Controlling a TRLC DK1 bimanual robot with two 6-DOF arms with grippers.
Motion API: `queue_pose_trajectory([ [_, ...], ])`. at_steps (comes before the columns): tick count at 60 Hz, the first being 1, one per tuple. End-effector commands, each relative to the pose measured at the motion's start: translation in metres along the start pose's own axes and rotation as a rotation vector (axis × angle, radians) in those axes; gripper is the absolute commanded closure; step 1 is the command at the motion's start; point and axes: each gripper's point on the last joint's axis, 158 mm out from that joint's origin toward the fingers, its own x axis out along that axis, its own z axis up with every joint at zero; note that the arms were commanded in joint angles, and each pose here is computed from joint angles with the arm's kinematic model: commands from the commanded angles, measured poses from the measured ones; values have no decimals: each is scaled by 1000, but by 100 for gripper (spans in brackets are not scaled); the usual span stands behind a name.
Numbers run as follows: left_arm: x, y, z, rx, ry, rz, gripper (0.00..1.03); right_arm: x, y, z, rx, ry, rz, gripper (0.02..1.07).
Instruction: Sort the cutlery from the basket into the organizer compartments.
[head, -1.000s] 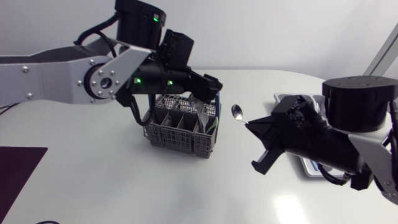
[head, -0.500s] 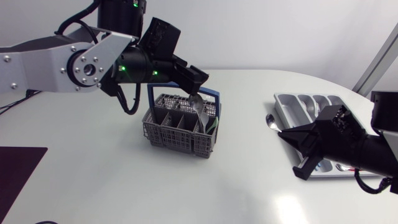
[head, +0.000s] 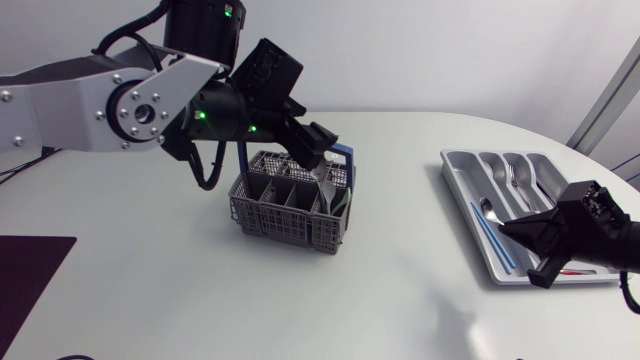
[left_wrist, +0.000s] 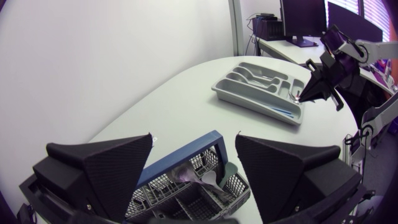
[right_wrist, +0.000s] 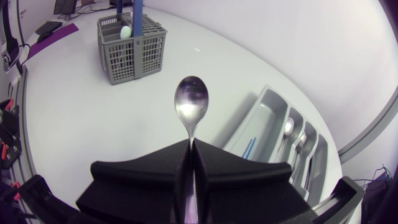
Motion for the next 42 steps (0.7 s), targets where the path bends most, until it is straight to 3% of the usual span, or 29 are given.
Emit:
queue_pose_trajectory([
  [1,-5,1,12,46,-19,8,11,-5,-21,-5,-60,11,-10,100],
  [18,1,-13,-1,113,26,-20,11,-15,-61,-48,-97,92,31,100],
  [42,9,-26,-29,297,104,-36,11,-16,-117,-120,-146,172,68,100],
])
